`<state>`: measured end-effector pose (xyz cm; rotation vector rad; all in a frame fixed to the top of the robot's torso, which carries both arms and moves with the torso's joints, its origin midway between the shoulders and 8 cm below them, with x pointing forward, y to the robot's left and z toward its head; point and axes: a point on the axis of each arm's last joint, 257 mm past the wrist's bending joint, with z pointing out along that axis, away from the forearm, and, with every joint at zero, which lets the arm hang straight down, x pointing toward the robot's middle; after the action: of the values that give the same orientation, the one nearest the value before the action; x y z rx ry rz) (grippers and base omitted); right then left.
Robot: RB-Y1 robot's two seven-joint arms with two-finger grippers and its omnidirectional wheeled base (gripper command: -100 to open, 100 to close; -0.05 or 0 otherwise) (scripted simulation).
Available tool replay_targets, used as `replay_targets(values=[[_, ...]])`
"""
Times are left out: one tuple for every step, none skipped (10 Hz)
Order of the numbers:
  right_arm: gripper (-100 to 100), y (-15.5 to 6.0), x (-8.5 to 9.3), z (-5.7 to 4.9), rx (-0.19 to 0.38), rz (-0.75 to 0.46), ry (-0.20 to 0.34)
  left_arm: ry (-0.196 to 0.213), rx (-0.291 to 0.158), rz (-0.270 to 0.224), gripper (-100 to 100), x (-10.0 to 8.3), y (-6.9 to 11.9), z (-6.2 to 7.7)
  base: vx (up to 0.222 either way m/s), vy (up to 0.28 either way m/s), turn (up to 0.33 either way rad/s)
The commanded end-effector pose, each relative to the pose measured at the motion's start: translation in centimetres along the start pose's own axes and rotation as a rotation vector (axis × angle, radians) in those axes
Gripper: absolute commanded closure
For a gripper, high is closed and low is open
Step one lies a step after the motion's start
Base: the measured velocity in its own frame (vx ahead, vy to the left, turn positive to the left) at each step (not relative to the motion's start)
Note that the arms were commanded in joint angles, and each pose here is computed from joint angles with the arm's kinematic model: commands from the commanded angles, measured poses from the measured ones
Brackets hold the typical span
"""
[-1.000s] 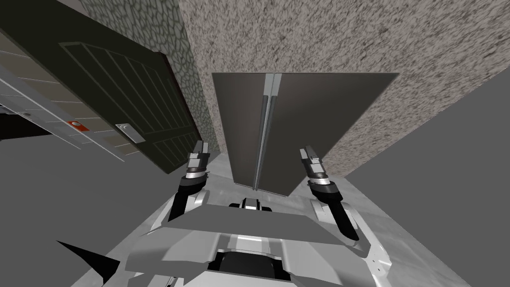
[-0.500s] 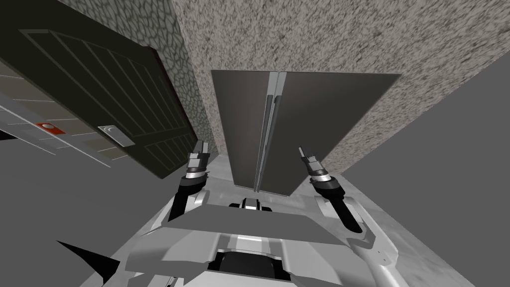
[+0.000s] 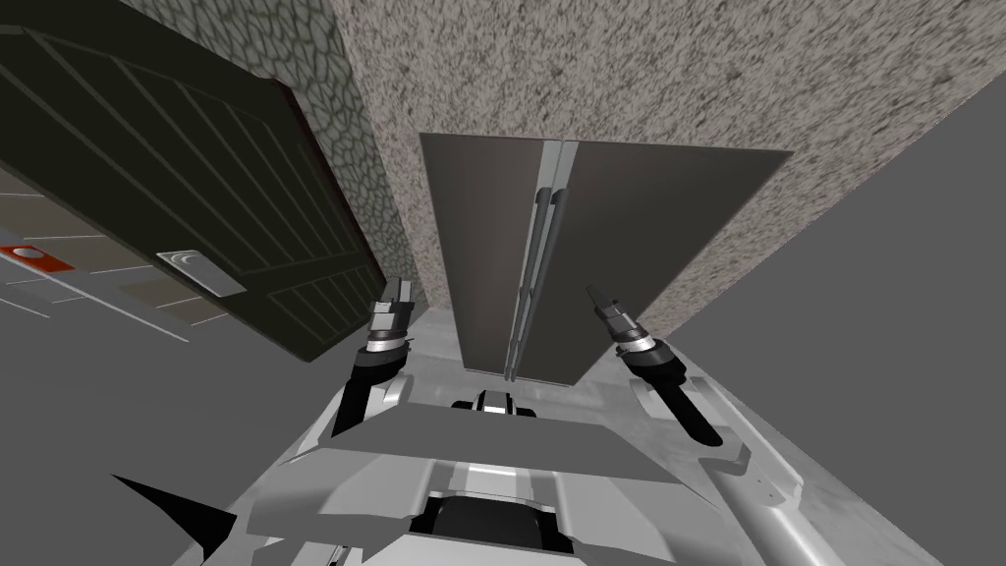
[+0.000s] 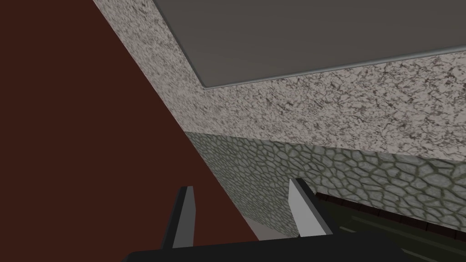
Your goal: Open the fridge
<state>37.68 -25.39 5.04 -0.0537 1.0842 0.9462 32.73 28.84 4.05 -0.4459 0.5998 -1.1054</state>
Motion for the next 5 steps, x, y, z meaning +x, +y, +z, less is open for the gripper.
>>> replay_targets(values=[[-100, -0.42, 0.02, 0.49, -0.019, -0.072, 0.061, 0.0, 0.0, 0.0, 0, 0.0, 0.0, 0.0, 0.027, 0.094, -0.11], [-100, -0.39, 0.06, 0.52, -0.021, -0.075, 0.067, 0.0, 0.0, 0.0, 0, 0.0, 0.0, 0.0, 0.028, 0.091, -0.05], [-100, -0.78, -0.04, 0.82, -0.03, -0.122, 0.102, 0.0, 0.0, 0.0, 0, 0.0, 0.0, 0.0, 0.028, 0.111, -0.08], [-100, -0.74, 0.01, 0.85, -0.033, -0.126, 0.109, 0.0, 0.0, 0.0, 0, 0.0, 0.0, 0.0, 0.028, 0.096, -0.063], [-100, -1.19, -0.17, 1.15, -0.04, -0.174, 0.143, 0.0, 0.0, 0.0, 0, 0.0, 0.0, 0.0, 0.042, 0.108, -0.1]])
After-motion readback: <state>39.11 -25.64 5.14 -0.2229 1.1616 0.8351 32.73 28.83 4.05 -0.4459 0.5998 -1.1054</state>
